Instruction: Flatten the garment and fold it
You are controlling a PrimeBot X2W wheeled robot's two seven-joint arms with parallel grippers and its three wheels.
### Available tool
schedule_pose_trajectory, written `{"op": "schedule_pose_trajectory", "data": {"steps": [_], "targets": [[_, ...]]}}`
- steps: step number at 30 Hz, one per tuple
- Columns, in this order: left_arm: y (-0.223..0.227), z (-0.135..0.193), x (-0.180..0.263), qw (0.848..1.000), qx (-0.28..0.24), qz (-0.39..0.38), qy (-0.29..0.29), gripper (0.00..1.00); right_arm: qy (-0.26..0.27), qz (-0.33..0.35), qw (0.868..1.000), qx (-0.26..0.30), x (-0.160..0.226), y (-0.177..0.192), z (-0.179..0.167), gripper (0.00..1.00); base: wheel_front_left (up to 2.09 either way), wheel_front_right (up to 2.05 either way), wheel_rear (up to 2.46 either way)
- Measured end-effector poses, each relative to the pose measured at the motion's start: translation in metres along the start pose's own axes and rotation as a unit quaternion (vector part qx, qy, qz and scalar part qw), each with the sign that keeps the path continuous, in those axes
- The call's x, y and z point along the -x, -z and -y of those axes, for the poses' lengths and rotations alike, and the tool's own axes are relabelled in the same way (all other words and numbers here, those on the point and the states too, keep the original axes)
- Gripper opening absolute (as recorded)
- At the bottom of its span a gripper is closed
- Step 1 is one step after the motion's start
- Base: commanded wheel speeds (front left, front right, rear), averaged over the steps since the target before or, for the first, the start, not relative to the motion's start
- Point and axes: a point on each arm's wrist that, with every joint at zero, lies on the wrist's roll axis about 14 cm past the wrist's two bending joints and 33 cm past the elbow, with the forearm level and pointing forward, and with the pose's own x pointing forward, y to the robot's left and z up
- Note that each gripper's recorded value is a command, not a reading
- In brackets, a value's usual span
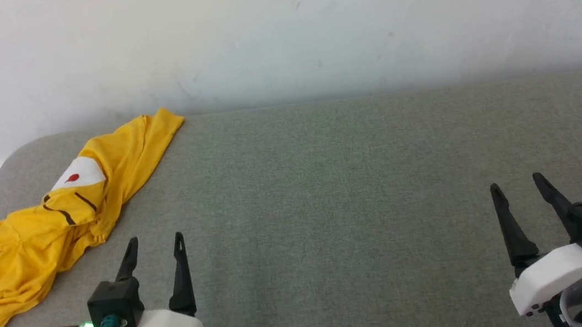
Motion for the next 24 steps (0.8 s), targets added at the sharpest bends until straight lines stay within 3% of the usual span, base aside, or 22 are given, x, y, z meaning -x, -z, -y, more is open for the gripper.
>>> {"op": "schedule_pose_trajectory", "data": {"steps": [24], "targets": [[-0.001, -0.044, 0.028, 0.997, 0.016, 0.017, -0.075, 1.0, -0.041, 0.014, 0.999, -0.008, -0.02, 0.0, -0.027, 1.0, 0.0, 0.0, 0.0]]}}
